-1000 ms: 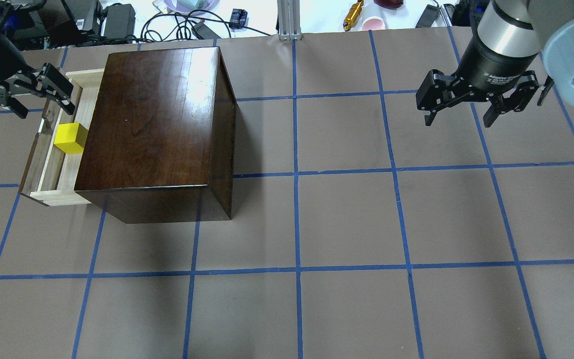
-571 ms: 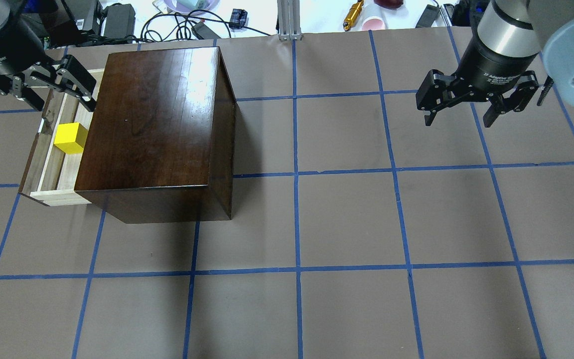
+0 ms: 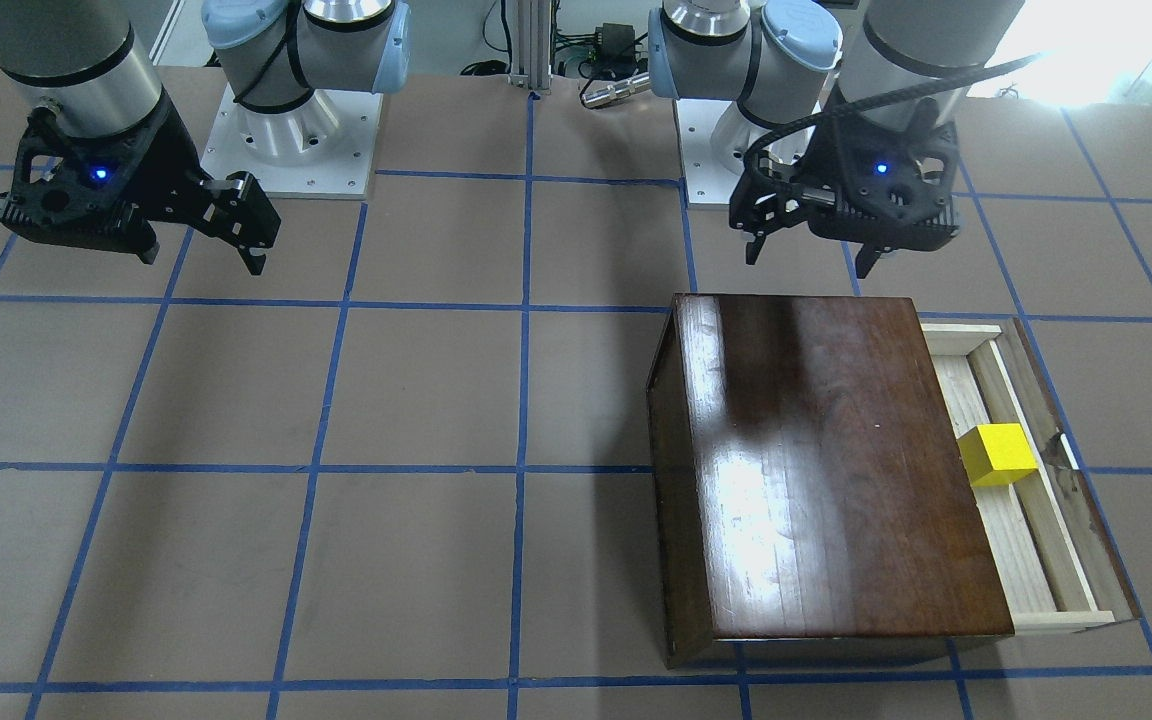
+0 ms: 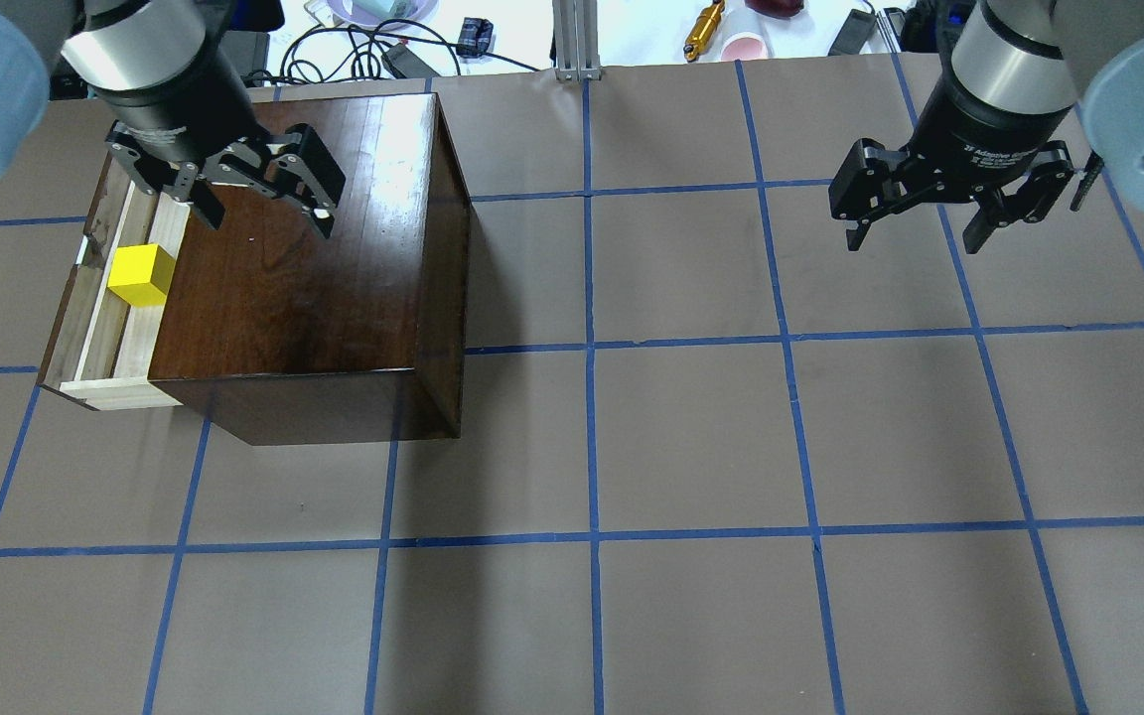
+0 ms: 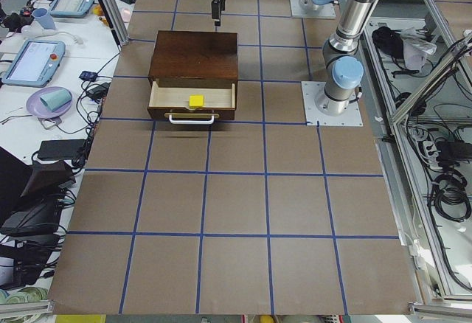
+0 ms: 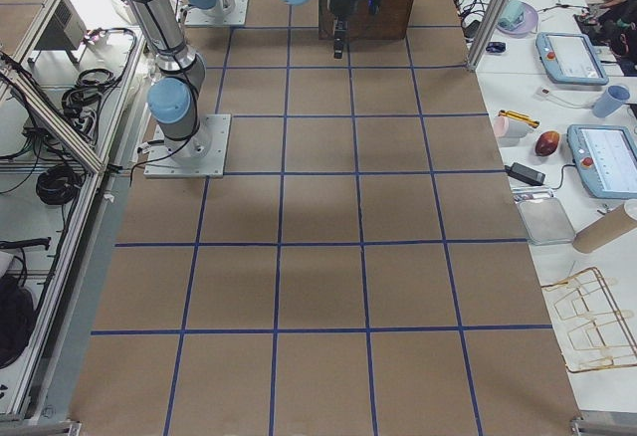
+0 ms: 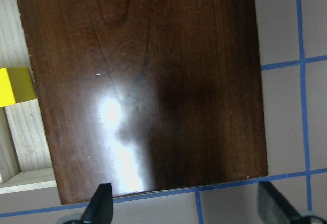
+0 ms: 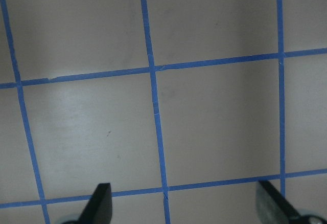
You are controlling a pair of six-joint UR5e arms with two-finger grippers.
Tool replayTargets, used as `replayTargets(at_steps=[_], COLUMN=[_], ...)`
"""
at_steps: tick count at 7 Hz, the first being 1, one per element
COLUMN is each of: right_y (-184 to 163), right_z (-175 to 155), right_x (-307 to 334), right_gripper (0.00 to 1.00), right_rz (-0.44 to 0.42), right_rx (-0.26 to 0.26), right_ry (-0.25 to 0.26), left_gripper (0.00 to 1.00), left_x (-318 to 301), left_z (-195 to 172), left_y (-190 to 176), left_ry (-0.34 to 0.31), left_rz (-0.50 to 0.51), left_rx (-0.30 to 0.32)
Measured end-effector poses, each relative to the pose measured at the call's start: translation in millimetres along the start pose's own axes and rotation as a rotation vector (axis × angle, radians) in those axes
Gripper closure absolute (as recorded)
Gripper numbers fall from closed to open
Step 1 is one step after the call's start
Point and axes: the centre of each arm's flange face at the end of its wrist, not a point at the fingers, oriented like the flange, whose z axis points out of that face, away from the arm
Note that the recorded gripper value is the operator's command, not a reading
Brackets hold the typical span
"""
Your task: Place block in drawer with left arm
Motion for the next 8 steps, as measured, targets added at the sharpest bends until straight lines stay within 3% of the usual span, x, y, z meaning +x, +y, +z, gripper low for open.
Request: replayTargets(at_steps=[2,8], right_y=[0,0], right_z=[0,0], right_x=[0,0], right_gripper=[0.00,0.00], right_rz=[0.000,0.000], right_rx=[0.000,0.000], right_ry=[0.000,0.000], left_gripper=[0.00,0.00], left_x=[16,-44], left_z=[2,-8], left_y=[2,0], left_ry=[0.002,0.004], left_rz=[-0.011,-0.029], left_rx=[-0.001,0.032])
